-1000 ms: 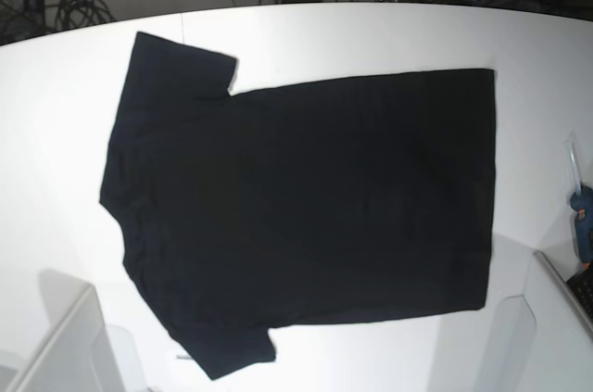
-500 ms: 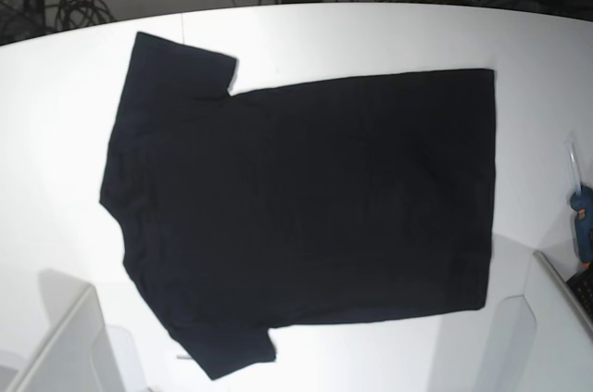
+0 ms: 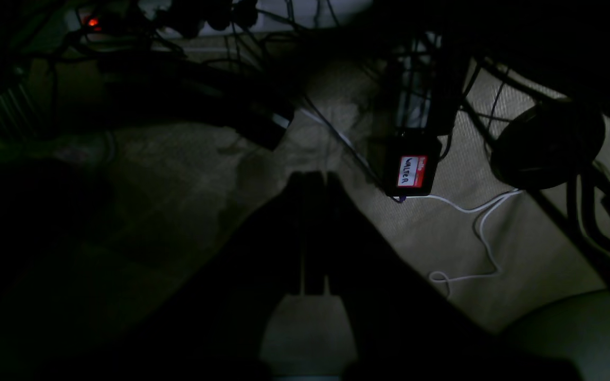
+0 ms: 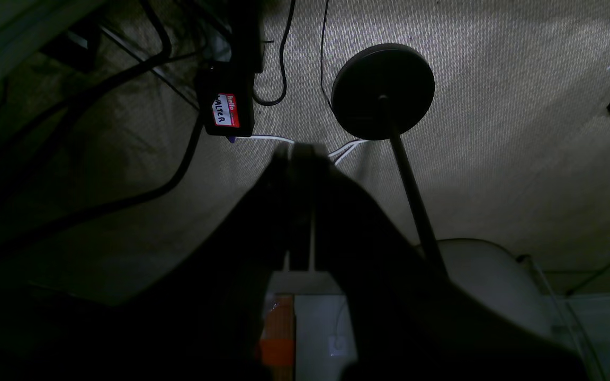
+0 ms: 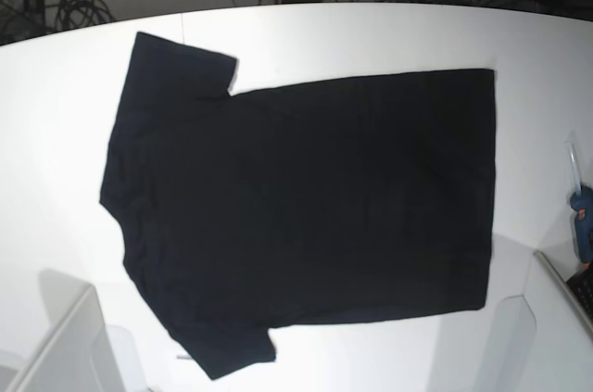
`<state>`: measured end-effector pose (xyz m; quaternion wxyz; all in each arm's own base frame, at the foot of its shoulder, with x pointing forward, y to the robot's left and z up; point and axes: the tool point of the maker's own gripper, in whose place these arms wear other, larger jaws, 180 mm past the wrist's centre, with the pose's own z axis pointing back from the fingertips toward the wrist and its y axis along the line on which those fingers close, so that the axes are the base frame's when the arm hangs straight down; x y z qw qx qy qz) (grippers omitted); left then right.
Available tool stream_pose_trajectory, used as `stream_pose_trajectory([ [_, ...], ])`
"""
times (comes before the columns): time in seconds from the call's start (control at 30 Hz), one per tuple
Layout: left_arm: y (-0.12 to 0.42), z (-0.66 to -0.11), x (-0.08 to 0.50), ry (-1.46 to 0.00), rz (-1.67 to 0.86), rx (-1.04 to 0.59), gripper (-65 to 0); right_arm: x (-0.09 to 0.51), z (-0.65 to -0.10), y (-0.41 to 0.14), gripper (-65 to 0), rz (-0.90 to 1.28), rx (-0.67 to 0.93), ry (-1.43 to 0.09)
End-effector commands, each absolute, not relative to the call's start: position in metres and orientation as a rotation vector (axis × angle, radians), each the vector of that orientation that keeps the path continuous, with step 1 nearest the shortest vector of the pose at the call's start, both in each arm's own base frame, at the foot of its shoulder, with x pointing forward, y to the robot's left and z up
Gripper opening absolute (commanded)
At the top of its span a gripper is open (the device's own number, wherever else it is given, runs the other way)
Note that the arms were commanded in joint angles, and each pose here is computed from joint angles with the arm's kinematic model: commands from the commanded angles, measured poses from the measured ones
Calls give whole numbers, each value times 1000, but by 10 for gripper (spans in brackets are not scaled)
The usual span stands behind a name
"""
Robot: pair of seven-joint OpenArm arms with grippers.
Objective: Fold the T-shirt properly
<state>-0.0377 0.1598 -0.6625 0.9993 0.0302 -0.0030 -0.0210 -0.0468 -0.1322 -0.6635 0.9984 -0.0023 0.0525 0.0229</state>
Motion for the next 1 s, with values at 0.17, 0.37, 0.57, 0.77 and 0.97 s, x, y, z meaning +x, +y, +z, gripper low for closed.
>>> stream_pose_trajectory([
  [0.17, 163, -662, -47, 7, -58, 67, -650, -49, -663, -136, -650, 48, -16, 107],
  [0.37, 173, -661, -47, 8, -68, 80, -650, -56, -663, -139, -650, 40, -20, 116],
  [0.57, 205, -649, -67, -28, -92, 125, -650, -73, -655, -153, -650, 46, -41, 64],
  [0.77, 238, -613, -82, -138, -156, 166, -650, -96, -632, -174, -650, -76, -94, 36],
  [0.97, 253, -576, -92, -203, -208, 176, -650, -98, -603, -196, -650, -138, -152, -36],
])
